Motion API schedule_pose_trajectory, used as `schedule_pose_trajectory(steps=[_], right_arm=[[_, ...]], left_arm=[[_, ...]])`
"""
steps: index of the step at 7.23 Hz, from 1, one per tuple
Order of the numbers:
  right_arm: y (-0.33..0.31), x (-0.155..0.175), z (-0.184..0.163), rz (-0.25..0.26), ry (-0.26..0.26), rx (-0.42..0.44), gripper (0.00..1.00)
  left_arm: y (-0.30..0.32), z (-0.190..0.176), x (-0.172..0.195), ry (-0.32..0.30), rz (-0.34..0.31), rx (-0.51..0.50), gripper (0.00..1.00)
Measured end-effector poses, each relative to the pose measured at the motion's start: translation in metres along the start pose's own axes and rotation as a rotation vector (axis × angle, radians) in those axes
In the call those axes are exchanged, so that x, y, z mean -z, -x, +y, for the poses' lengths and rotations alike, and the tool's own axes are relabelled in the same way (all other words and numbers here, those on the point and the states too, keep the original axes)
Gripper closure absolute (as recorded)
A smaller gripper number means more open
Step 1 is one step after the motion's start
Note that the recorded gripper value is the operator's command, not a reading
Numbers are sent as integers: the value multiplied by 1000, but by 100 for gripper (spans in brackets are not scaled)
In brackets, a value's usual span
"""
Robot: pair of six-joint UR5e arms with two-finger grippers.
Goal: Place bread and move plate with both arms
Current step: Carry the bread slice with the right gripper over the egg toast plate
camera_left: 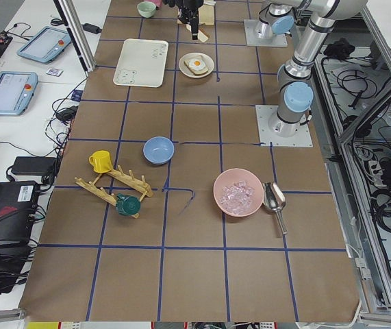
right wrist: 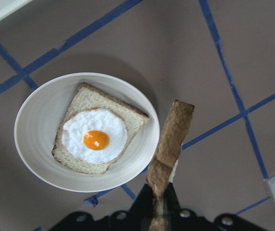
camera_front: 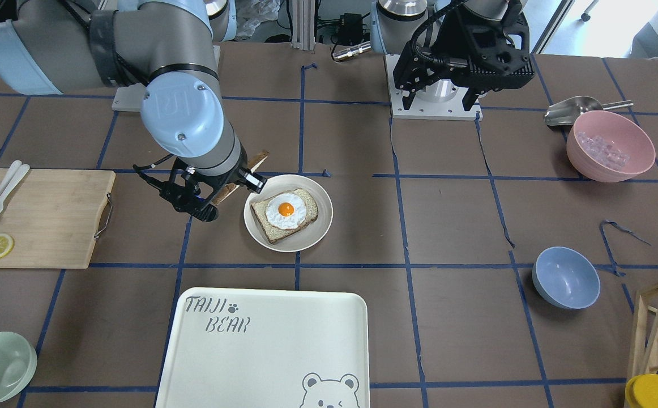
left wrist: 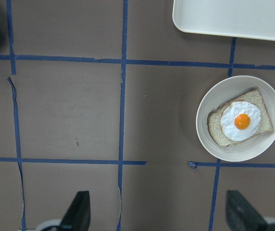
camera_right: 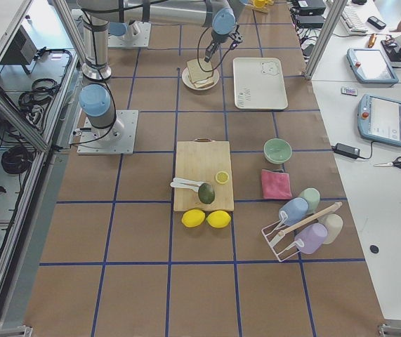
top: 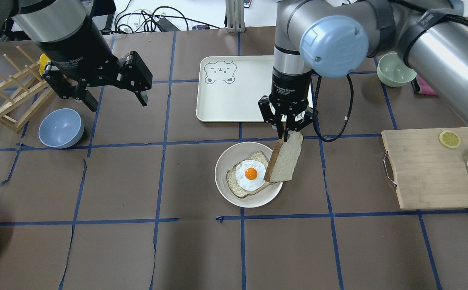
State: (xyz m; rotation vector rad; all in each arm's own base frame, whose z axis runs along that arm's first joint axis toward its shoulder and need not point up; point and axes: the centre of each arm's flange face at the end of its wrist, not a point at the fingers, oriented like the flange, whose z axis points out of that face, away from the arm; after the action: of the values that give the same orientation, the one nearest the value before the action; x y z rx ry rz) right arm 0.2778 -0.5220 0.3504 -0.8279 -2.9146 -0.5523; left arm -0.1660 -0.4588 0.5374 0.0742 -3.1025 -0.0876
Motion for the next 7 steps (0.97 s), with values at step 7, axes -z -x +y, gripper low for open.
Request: schedule_pose_trajectory(steps=[7], right_arm=[[49,-57,11,23,45,-48,100]], left_arm=[[0,0,0,1,0,1,0]])
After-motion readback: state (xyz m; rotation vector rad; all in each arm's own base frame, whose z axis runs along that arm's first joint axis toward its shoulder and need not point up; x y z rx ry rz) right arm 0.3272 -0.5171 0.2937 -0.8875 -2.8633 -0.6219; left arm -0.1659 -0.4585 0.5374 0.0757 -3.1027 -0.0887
